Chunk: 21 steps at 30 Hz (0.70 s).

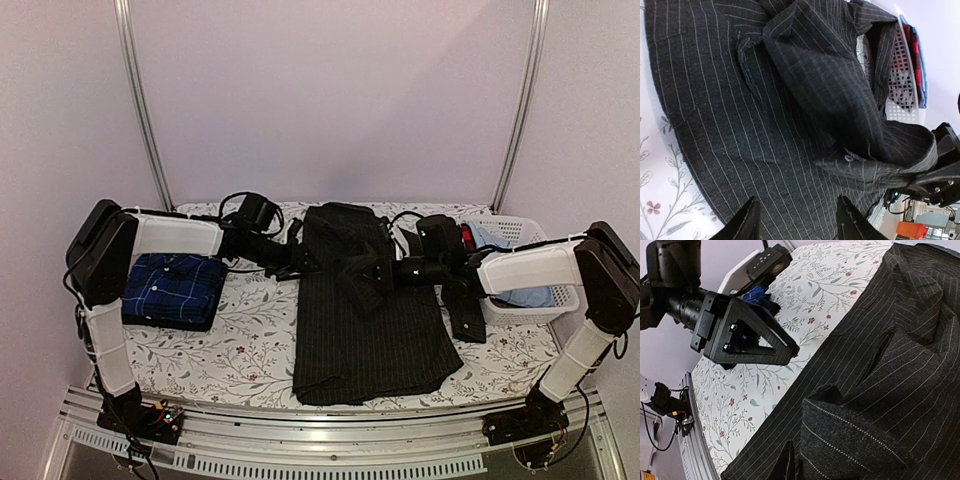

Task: Fold and stack the long sleeve shirts
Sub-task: Fold the flattened shirt at the center of the board, then smooth out the 1/3-folded shirt at the center of the board.

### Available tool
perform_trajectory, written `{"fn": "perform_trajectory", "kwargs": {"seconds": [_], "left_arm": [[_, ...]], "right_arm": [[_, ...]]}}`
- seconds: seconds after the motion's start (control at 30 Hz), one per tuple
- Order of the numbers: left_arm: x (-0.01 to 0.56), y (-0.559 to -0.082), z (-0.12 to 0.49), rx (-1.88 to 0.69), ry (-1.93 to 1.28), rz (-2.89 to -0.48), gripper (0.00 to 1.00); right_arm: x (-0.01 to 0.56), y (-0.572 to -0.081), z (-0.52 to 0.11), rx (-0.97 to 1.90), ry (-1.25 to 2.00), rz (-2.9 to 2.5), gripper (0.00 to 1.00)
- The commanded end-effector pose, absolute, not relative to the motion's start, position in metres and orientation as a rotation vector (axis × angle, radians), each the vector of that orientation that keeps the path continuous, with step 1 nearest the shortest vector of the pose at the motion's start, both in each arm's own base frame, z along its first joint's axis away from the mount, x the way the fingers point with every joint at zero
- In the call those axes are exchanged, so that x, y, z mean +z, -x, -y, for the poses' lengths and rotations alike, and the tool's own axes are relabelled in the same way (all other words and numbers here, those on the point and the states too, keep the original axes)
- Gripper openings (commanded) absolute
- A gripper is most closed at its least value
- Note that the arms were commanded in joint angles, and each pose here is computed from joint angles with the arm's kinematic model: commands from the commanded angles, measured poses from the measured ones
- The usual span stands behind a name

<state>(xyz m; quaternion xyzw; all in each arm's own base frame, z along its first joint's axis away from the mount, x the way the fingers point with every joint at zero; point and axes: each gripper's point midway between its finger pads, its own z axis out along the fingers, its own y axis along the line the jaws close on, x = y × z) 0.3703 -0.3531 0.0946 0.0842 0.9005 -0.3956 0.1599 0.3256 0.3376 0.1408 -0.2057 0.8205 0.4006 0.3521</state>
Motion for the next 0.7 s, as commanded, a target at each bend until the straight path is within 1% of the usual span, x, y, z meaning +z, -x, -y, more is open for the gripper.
{"fn": "perform_trajectory", "kwargs": {"seconds": [0.0, 0.13, 0.23, 0.27, 0.33, 0.4, 0.43, 0.53, 0.67], "left_arm": [[0.114, -0.355, 0.356, -1.234, -0.346, -2.490, 0.54], [0.117, -0.340, 0.355, -1.277, -0.409, -2.463, 0.57], [0.120, -0.330, 0.359, -1.286, -0.487, -2.435, 0.62], [0.121, -0.328, 0.362, -1.282, -0.518, -2.426, 0.63], [0.118, -0.326, 0.369, -1.234, -0.574, -2.419, 0.63], [0.103, -0.332, 0.372, -1.136, -0.599, -2.447, 0.62], [0.094, -0.335, 0.374, -1.110, -0.606, -2.468, 0.60], [0.083, -0.339, 0.382, -1.086, -0.650, -2.460, 0.54], [0.079, -0.340, 0.396, -1.057, -0.738, -2.414, 0.54]], "right_arm": [[0.151, -0.306, -0.355, 1.104, 0.680, -2.090, 0.19], [0.137, -0.306, -0.356, 1.080, 0.715, -2.176, 0.42], [0.127, -0.316, -0.342, 0.948, 0.644, -2.243, 0.53], [0.128, -0.319, -0.337, 0.911, 0.617, -2.260, 0.56], [0.124, -0.320, -0.329, 0.851, 0.592, -2.293, 0.59], [0.120, -0.319, -0.322, 0.817, 0.549, -2.334, 0.60], [0.118, -0.318, -0.319, 0.810, 0.537, -2.345, 0.60], [0.113, -0.312, -0.313, 0.811, 0.500, -2.362, 0.60], [0.111, -0.304, -0.301, 0.803, 0.450, -2.370, 0.61]]}}
